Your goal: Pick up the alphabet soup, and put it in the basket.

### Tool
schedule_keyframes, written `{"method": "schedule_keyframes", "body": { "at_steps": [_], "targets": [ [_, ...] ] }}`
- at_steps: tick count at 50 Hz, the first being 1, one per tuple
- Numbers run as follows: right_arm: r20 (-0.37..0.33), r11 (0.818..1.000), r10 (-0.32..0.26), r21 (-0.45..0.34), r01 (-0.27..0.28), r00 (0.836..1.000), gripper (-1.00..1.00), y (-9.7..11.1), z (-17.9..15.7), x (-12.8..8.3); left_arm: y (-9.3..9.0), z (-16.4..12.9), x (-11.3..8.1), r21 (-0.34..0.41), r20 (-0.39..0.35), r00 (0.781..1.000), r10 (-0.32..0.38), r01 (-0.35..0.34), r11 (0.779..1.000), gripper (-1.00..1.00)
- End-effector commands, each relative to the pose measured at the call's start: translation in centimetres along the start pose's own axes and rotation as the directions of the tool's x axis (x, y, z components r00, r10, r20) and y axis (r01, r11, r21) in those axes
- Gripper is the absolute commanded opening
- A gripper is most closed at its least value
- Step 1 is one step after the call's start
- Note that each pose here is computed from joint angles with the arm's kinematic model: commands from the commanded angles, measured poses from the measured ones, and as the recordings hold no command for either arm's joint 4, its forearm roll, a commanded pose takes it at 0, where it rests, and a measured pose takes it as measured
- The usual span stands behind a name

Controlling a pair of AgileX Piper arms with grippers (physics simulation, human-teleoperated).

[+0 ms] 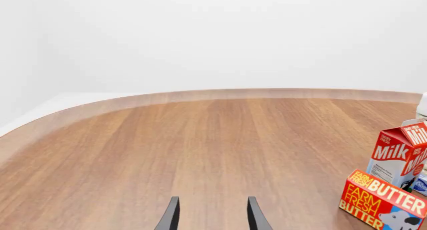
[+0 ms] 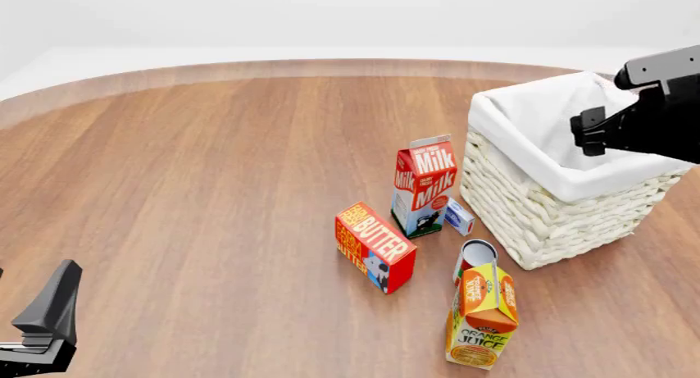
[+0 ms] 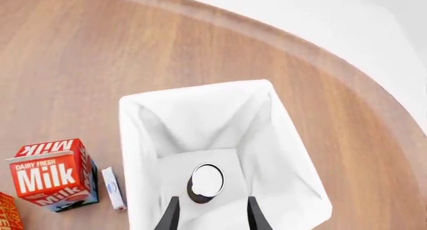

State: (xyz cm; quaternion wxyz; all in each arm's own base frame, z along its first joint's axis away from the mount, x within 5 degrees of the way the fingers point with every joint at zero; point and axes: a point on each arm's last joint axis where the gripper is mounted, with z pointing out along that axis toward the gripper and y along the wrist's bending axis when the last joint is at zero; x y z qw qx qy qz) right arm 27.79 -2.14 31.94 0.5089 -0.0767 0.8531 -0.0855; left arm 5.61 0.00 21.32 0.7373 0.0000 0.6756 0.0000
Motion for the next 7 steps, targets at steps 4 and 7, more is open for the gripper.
{"method": "schedule_keyframes", "body": {
  "at_steps": [4, 7],
  "targets": [
    [0.055, 1.0, 0.024, 0.015, -0.025, 0.998, 1.0, 0.4, -3.1, 1.6, 0.0, 0.0, 0.0, 0.0, 0.0, 1.0, 0.0, 0.0, 1.0, 1.0],
    [0.072, 0.999, 0.032, 0.021, -0.034, 0.997, 1.0, 0.4, -4.5, 1.8, 0.0, 0.0, 0.0, 0.0, 0.0, 1.0, 0.0, 0.0, 1.0, 1.0]
  ]
}}
